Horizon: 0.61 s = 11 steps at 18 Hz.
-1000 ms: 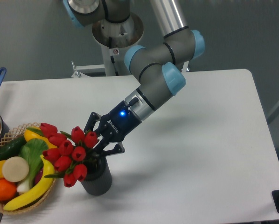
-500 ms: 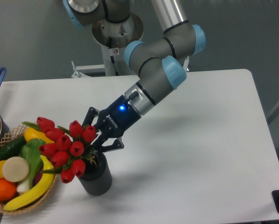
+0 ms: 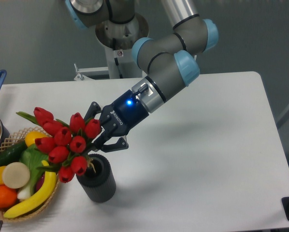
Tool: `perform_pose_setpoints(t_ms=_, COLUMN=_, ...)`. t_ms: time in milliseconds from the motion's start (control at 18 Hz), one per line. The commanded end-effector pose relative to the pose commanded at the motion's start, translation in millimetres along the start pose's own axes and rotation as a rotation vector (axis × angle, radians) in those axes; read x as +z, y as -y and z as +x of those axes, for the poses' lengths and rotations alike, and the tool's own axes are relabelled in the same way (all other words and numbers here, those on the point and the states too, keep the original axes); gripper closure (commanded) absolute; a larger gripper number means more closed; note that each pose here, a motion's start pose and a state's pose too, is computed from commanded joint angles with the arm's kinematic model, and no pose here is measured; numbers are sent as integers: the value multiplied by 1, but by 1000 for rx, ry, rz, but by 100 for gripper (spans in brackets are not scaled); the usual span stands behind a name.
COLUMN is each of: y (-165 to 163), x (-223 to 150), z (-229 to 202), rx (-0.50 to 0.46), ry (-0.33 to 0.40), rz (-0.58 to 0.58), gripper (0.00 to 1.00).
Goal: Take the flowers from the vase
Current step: 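Lift the gripped tulips up out of the vase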
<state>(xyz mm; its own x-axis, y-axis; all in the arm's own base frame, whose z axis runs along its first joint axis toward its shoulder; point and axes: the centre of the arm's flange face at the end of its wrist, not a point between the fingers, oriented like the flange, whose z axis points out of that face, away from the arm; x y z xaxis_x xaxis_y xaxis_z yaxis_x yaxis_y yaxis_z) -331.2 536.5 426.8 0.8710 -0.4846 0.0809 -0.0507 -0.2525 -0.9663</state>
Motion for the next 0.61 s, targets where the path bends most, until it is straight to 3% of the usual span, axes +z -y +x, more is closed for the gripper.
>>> perform_pose_setpoints(t_ms=611, y=41, x=-10, z=1, rx=-2, ry=19, rz=12, gripper=70)
